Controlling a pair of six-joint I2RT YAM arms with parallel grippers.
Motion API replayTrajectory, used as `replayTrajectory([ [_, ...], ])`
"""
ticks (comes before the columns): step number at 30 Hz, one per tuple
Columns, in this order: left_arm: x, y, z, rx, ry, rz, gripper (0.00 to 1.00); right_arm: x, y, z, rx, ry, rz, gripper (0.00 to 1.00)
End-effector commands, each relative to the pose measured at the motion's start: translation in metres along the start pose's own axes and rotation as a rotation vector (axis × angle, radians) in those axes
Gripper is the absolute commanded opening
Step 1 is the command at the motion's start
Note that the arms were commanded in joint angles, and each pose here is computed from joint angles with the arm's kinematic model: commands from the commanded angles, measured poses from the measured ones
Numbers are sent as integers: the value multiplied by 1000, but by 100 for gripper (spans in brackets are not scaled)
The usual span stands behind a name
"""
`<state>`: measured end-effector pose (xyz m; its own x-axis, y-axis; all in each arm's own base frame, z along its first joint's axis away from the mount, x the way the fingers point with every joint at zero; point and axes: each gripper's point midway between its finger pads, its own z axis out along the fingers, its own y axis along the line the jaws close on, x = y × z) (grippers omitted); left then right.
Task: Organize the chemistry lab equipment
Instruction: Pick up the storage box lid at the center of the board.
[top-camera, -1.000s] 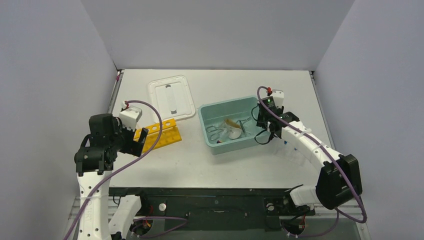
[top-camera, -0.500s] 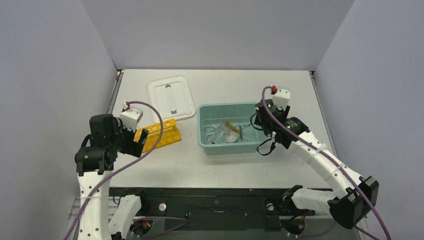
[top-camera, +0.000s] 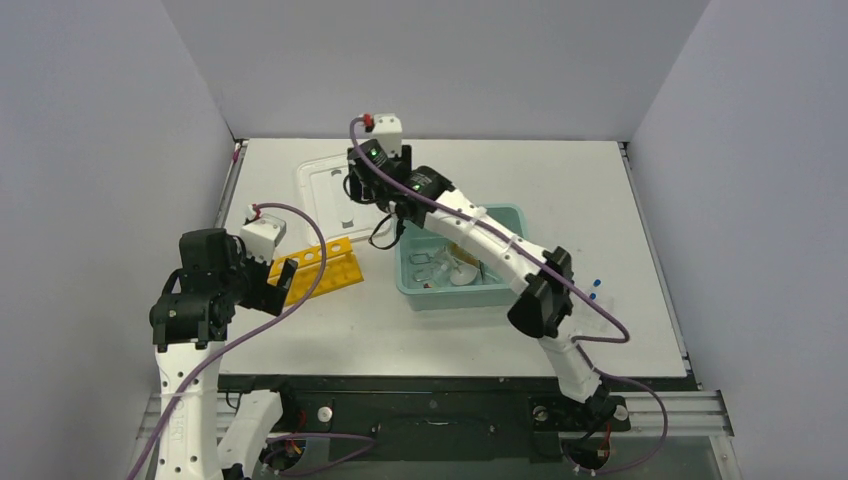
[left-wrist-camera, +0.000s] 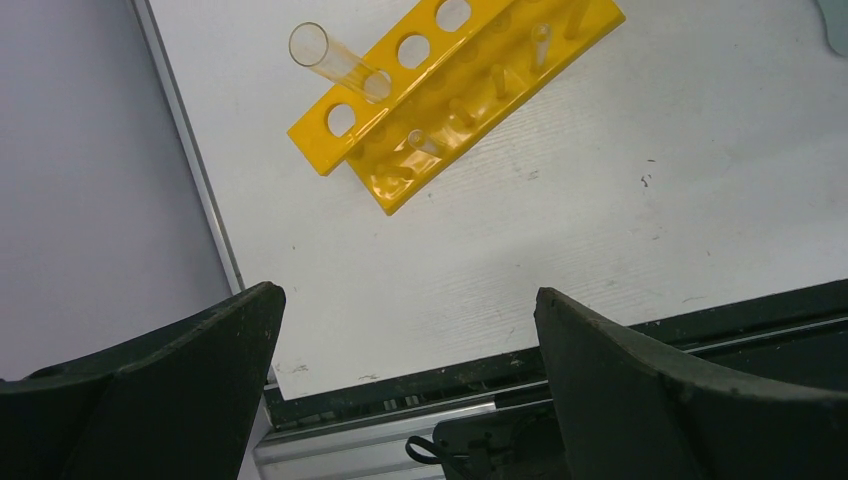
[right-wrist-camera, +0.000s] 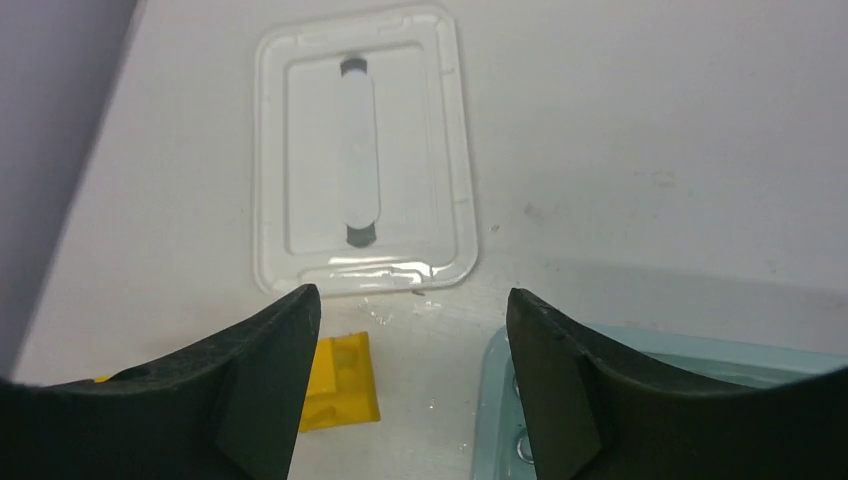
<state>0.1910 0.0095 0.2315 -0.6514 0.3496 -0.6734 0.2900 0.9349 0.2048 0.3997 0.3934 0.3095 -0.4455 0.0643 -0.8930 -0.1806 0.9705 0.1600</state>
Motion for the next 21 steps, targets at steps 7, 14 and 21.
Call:
replayTrajectory([
  [7,-3,6,-2,-26,-16,25,97,93,42,60,-135,188,3,64],
  [14,-2,5,1,-21,-11,22,96,138,53,83,-156,263,43,62],
  [21,4,7,4,-33,6,42,96,199,36,94,-104,341,79,61],
])
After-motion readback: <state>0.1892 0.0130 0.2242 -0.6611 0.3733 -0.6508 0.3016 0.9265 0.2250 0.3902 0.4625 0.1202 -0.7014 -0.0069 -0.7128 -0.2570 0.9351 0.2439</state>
